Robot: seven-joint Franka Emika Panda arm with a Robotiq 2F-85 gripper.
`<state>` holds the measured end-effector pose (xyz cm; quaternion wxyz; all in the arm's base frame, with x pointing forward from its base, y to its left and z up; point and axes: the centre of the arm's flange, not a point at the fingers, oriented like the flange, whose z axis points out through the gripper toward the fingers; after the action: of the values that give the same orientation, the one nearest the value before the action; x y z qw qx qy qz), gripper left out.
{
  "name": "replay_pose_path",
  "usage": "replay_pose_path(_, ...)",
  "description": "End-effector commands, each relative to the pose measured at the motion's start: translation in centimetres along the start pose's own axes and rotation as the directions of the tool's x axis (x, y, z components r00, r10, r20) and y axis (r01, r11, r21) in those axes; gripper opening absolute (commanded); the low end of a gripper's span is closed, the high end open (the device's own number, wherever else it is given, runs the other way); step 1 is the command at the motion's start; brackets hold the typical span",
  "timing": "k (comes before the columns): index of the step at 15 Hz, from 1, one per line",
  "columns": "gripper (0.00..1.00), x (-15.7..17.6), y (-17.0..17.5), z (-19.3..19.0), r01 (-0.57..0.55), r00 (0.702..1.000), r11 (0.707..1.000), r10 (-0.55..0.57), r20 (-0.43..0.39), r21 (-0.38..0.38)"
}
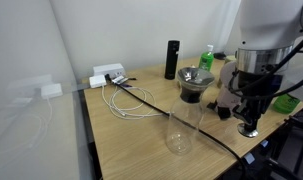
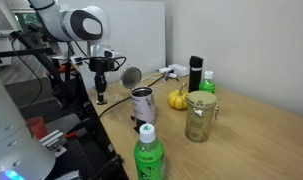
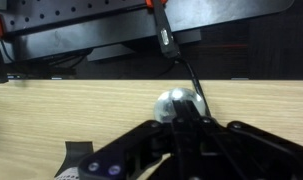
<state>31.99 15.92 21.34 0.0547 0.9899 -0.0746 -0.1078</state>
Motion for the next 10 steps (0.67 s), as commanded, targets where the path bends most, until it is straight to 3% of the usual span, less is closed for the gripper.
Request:
replay_pose_path(1, 0.01, 0.1, 0.0, 0.4, 0.004, 1.0, 1.0, -0.004, 0.007, 0.001)
replay_pose_path(10, 0.01, 1.7, -0.3, 5.2, 0.046, 0.999, 0.999, -0.045, -0.026, 0.019)
